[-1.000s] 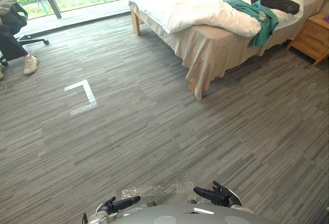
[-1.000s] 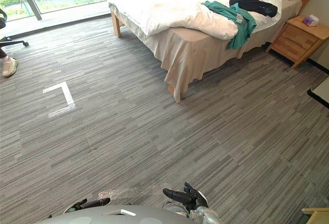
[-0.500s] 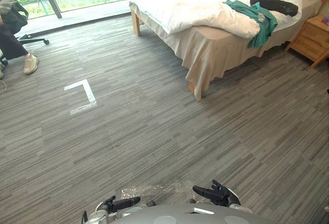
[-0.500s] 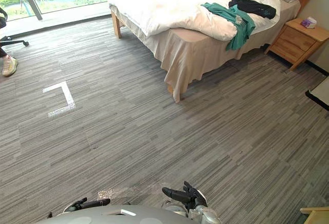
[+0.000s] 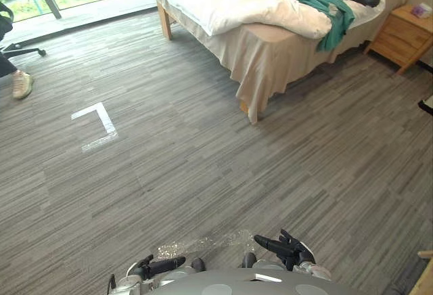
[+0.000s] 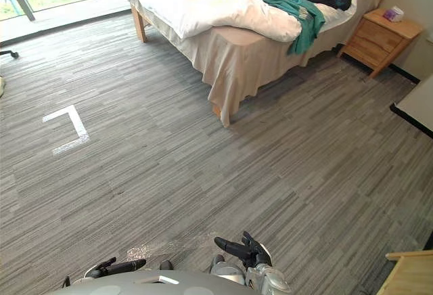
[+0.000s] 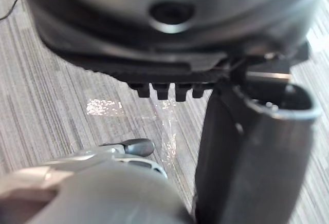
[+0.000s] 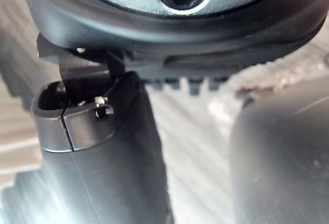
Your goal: Tidy up the quilt and then pick up the clothes from the bed and put them into the laundry hamper
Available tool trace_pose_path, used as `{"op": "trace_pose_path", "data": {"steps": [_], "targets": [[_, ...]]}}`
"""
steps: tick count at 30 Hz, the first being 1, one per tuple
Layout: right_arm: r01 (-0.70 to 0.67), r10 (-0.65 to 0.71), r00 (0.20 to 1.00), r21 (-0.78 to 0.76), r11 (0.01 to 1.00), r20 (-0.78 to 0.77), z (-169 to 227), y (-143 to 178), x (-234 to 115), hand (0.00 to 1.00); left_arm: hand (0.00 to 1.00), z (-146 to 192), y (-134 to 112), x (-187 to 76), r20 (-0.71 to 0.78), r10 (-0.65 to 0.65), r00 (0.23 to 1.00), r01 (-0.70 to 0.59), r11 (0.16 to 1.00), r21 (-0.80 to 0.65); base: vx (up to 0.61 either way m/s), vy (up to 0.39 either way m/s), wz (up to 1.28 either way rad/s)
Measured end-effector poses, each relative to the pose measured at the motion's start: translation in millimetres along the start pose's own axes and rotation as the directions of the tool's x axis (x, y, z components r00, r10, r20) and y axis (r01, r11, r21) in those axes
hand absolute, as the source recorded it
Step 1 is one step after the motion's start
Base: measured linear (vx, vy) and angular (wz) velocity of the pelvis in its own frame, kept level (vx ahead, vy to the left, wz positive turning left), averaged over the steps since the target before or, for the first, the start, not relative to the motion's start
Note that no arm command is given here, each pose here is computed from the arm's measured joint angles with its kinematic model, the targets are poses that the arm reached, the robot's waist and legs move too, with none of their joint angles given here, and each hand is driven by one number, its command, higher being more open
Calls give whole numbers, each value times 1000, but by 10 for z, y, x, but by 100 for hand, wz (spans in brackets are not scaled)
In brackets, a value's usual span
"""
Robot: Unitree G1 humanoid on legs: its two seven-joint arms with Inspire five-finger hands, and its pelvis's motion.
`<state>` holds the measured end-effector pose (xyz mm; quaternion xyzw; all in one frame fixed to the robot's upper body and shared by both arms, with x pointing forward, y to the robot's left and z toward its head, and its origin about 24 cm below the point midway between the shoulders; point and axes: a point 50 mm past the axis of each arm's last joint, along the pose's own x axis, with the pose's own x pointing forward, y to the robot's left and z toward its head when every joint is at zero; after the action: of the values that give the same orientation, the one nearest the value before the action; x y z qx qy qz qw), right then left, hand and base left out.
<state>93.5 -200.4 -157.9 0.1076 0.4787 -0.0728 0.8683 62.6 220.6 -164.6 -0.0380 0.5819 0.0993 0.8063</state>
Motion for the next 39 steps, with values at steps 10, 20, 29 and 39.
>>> {"op": "trace_pose_path", "data": {"steps": [10, 20, 29, 39], "targets": [[97, -106, 994, 199, 975, 39, 125, -44, 35, 100, 100, 337, -36, 49, 55, -22, 998, 18, 998, 66, 47, -28, -49], [84, -142, 979, 346, 934, 147, 284, -201, -9, 100, 100, 358, -208, 70, 35, -67, 997, 63, 991, 116, 348, -358, -17], [141, -146, 989, 125, 982, 32, 202, -297, 22, 100, 100, 535, -268, 56, 170, -48, 984, 65, 993, -94, 586, -370, -73], [85, -93, 993, 106, 991, 71, 77, -257, -72, 100, 100, 725, -339, 18, 286, -78, 955, 124, 982, -145, 655, 51, -64]]}}
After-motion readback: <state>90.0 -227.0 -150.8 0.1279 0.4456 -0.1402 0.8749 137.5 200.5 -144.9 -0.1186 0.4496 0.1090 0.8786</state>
